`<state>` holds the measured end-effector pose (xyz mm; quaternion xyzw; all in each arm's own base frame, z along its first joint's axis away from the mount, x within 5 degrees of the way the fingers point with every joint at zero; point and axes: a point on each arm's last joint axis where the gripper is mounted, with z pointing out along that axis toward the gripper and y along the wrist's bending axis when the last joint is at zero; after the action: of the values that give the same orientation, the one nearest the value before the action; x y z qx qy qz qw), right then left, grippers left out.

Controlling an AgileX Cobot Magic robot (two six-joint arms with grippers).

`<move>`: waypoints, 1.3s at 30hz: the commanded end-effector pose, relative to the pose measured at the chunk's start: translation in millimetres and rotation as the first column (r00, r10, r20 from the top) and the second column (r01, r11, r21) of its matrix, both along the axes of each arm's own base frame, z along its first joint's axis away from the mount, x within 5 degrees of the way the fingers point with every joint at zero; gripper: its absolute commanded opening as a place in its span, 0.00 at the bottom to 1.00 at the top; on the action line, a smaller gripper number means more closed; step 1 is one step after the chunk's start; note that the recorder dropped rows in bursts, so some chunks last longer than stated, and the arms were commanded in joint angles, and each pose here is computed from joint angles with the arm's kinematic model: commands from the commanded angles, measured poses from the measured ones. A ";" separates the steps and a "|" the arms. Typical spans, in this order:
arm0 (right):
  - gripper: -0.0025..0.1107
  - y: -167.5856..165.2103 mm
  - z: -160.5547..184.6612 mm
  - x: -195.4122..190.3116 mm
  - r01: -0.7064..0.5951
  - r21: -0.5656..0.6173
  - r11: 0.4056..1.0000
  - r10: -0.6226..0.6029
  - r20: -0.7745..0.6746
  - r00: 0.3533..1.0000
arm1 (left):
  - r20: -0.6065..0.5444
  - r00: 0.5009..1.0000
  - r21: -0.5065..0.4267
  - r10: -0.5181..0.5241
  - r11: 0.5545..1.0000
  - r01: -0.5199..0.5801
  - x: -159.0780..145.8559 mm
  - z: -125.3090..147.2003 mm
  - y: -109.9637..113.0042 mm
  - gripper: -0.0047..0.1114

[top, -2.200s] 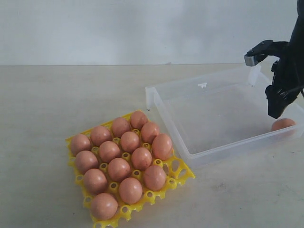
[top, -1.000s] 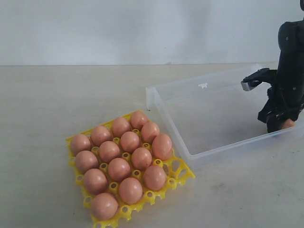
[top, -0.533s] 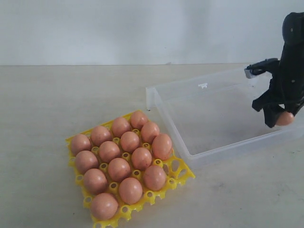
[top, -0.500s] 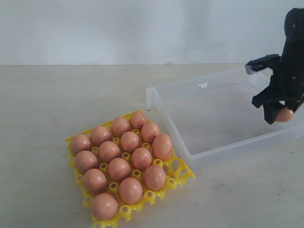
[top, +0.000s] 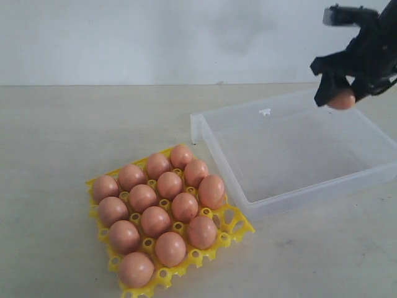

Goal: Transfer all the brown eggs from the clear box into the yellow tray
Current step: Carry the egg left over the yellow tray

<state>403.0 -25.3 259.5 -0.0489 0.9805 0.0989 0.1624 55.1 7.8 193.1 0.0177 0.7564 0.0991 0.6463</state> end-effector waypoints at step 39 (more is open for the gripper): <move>0.02 187.7 -9.6 -156.9 -0.566 0.752 0.338 -0.097 0.626 0.773 | 0.002 1.000 -0.005 -0.004 1.000 0.005 -0.1 -0.9 -0.3 0.08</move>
<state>244.2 170.0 255.0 -0.1115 0.6469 0.6040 0.4520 55.1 7.8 193.1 0.0177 0.7564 0.0991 0.6463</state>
